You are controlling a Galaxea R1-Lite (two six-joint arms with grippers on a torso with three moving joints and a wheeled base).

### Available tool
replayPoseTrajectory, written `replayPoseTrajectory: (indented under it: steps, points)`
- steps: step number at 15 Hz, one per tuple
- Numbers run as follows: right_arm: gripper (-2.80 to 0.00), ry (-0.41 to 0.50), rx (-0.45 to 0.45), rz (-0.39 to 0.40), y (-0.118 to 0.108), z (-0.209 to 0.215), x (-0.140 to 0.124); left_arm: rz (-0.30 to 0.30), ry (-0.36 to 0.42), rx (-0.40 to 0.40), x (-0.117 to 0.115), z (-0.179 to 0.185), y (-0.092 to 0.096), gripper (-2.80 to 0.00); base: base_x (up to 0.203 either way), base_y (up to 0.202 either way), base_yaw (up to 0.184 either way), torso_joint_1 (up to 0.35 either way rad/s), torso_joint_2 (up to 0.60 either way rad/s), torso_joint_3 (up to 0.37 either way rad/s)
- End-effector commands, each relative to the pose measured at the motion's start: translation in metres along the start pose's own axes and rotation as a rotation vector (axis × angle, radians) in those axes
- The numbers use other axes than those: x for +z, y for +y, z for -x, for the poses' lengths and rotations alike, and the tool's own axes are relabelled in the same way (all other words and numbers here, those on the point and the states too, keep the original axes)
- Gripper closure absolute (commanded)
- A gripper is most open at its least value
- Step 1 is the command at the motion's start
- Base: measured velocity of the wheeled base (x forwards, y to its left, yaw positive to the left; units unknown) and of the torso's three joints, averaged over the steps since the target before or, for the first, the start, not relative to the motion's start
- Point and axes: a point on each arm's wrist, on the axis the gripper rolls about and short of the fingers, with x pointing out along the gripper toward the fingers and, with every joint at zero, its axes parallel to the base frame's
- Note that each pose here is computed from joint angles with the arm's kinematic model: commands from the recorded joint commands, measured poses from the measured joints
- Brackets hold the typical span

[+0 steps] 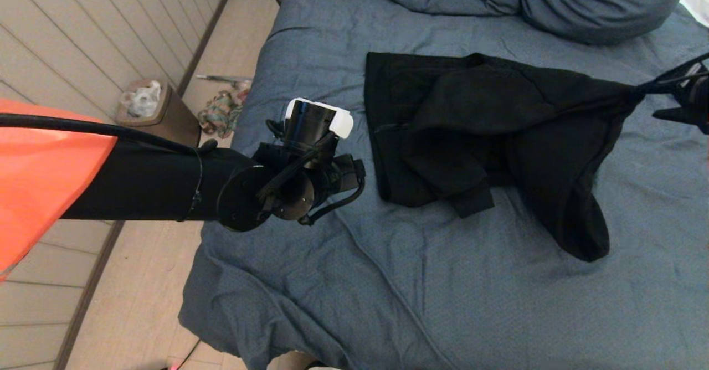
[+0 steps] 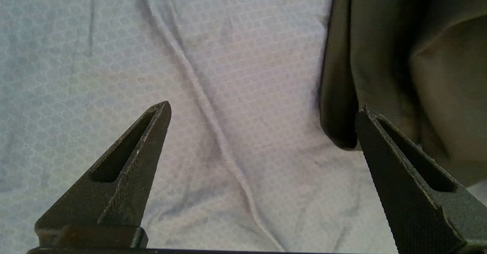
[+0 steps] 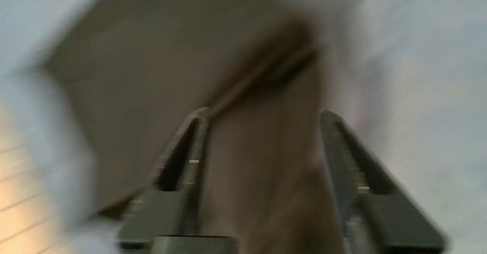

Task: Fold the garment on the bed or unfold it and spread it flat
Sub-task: Unfold the black sweatshirt

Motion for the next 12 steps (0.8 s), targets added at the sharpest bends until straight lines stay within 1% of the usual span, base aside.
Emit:
replayPoseTrajectory:
  steps: [1, 2, 4, 6, 8, 10, 12]
  points:
    - [0.00, 0.014, 0.123, -0.023, 0.029, 0.042, -0.004, -0.003, 0.010, 0.006, -0.005, -0.005, -0.001, -2.80, 0.000, 0.000, 0.000, 0.000, 0.00, 0.000]
    - [0.00, 0.060, 0.160, -0.066, 0.032, 0.050, -0.013, -0.006, 0.015, 0.005, -0.009, -0.009, -0.003, -2.80, 0.000, 0.000, 0.000, 0.000, 0.00, 0.000]
    - [0.00, 0.158, 0.205, -0.129, 0.030, 0.057, -0.034, -0.016, 0.024, 0.002, -0.015, -0.017, -0.008, -2.80, 0.000, 0.000, 0.000, 0.000, 0.00, 0.000]
    - [0.00, 0.227, 0.225, -0.158, 0.026, 0.051, -0.053, -0.011, 0.009, -0.019, -0.013, -0.022, -0.018, -2.80, 0.000, 0.000, 0.000, 0.000, 0.00, 0.000]
    - [0.00, 0.248, 0.233, -0.163, 0.020, 0.043, -0.064, -0.014, 0.004, -0.058, -0.015, -0.022, -0.034, -2.80, 0.000, 0.000, 0.000, 0.000, 0.00, 0.000]
    - [0.00, 0.262, 0.227, -0.171, 0.016, 0.047, -0.075, -0.023, 0.003, -0.097, -0.020, -0.022, -0.052, -2.80, 0.000, 0.000, 0.000, 0.000, 0.00, 0.000]
    - [0.00, 0.279, 0.218, -0.180, 0.012, 0.049, -0.083, -0.047, 0.033, -0.108, -0.035, -0.029, -0.066, -2.80, 0.000, 0.000, 0.000, 0.000, 0.00, 0.000]
